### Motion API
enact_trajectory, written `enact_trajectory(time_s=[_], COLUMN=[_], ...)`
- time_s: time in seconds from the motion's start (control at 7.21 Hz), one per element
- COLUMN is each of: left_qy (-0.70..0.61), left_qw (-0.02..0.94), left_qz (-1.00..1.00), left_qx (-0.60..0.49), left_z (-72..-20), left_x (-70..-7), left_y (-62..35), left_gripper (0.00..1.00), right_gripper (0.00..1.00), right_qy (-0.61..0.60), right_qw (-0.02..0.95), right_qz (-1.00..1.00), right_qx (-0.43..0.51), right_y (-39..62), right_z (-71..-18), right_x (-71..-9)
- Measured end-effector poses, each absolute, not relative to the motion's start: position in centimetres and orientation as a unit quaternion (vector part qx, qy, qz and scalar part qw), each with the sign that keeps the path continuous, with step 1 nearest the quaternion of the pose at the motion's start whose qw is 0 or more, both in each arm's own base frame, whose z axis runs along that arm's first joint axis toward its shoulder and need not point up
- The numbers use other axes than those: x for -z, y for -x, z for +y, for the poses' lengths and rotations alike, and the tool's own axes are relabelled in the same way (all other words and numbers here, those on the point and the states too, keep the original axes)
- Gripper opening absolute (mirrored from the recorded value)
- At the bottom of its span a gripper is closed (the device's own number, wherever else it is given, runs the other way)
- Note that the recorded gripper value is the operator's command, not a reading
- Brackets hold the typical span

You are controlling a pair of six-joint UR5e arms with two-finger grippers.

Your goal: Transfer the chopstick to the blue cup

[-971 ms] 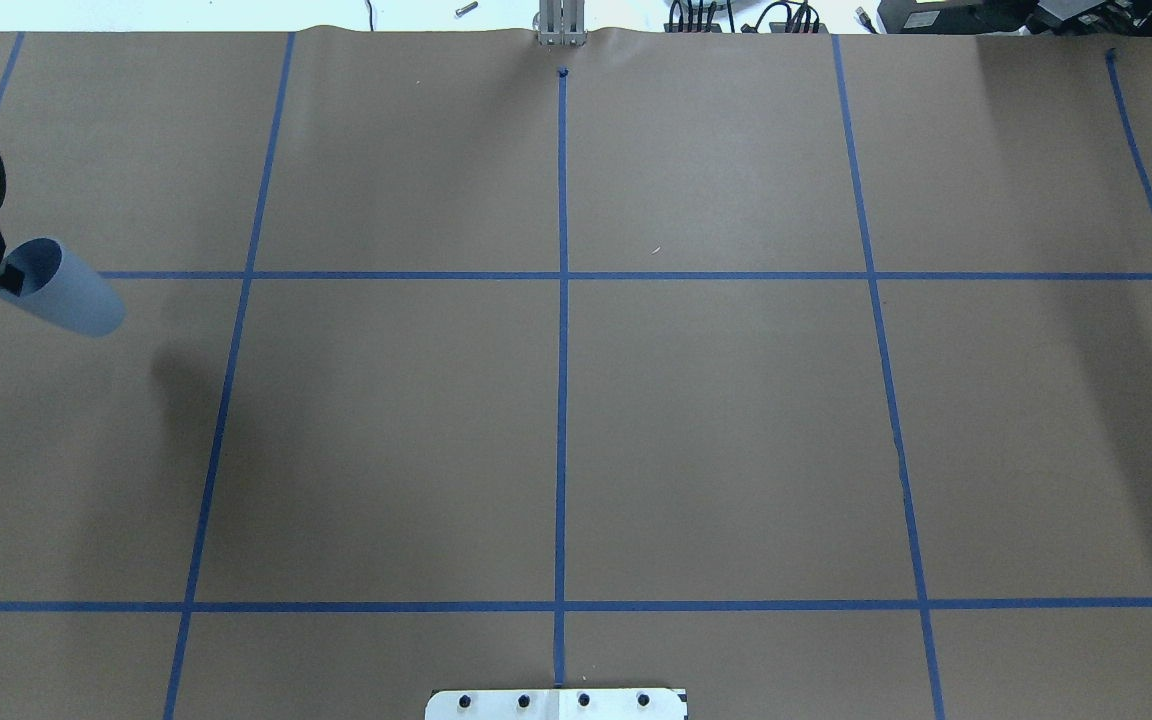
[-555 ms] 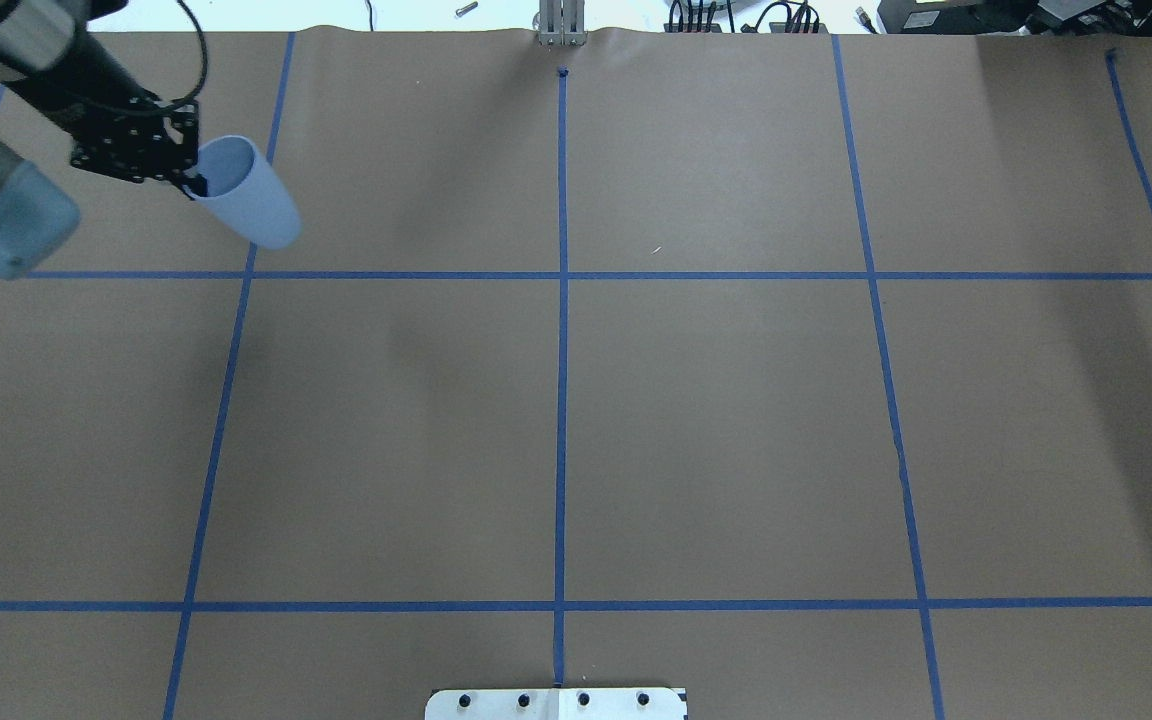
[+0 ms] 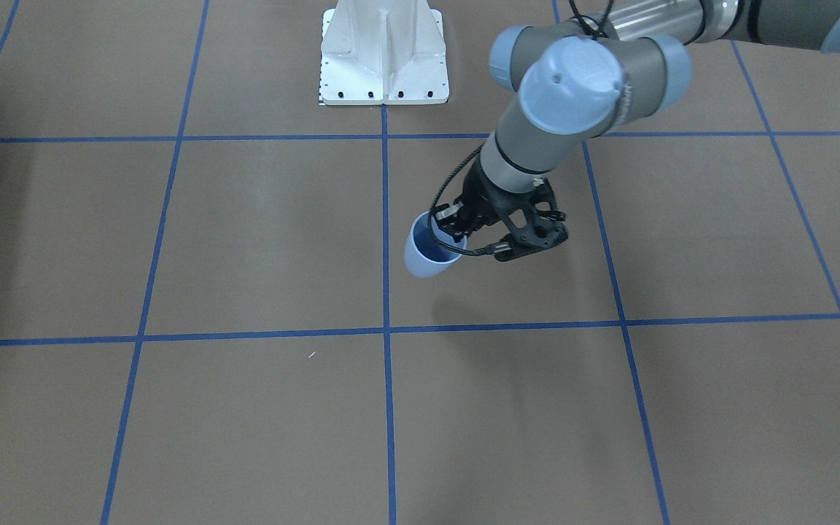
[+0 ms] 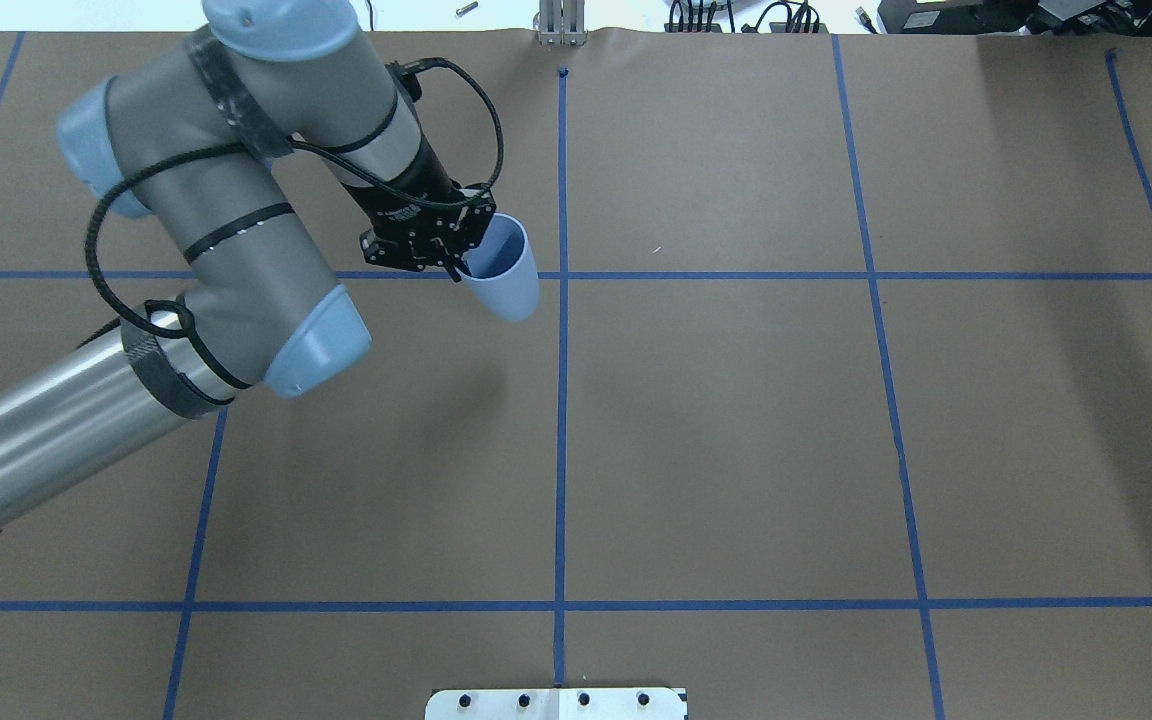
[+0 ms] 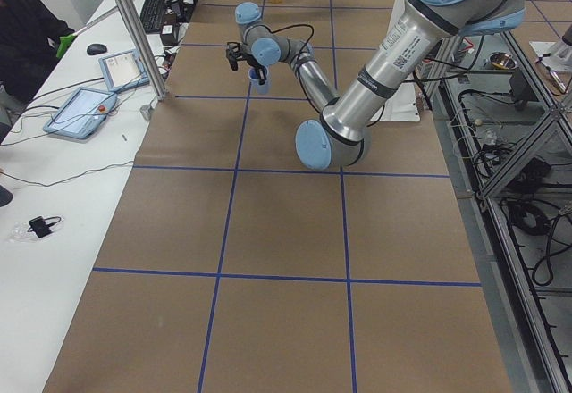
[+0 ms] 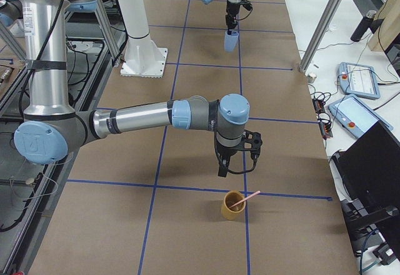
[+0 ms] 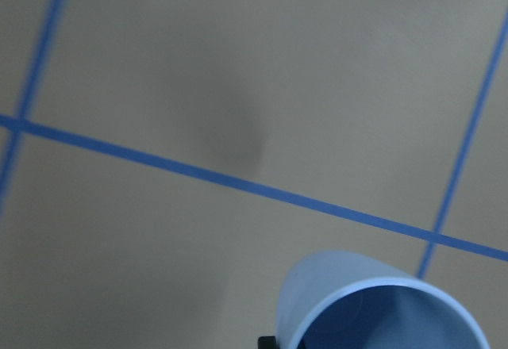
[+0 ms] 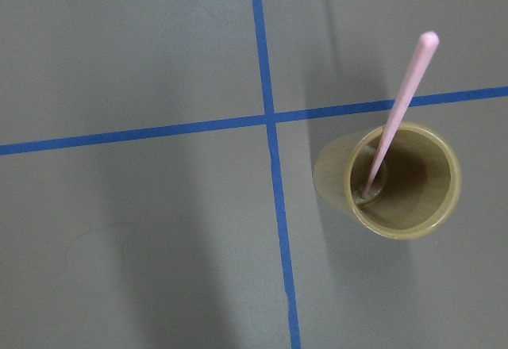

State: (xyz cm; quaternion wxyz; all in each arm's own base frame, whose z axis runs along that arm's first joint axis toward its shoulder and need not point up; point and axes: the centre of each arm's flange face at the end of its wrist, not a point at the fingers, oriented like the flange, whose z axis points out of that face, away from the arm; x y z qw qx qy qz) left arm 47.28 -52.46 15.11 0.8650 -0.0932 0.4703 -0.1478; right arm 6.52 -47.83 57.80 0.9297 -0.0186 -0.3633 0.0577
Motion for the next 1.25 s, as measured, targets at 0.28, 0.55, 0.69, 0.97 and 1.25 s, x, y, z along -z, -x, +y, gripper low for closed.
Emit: enact_trajectory(time_s=[0.28,0.55,0.69,0.97,1.25], left_qy=[0.080,0.066,0.064,0.059,0.053], left_qw=[0.871,0.877,0.879,0.883,0.886], left_qz=[0.456,0.444,0.440,0.433,0.427], left_qx=[0.164,0.173,0.173,0.171,0.171], left_z=[-51.3,-51.8,-51.8,-51.3,-51.0], left_x=[-13.4,-14.0,-14.5,-15.1,-15.6], left_y=[-52.1,-53.6,-54.2,-55.3,-56.0], left_gripper=[0.00,0.00,0.00,0.06,0.99], right_gripper=[1.00,1.00,1.00,1.00,1.00], right_qy=[0.015,0.013,0.013,0.013,0.013], right_qw=[0.930,0.930,0.930,0.930,0.930], right_qz=[-0.363,-0.363,-0.364,-0.363,-0.363], right_qx=[-0.052,-0.052,-0.052,-0.052,-0.052], right_y=[-6.5,-6.5,-6.5,-6.5,-6.5], right_z=[-47.7,-47.6,-47.6,-47.6,-47.6], right_x=[-57.8,-57.7,-57.7,-57.7,-57.6])
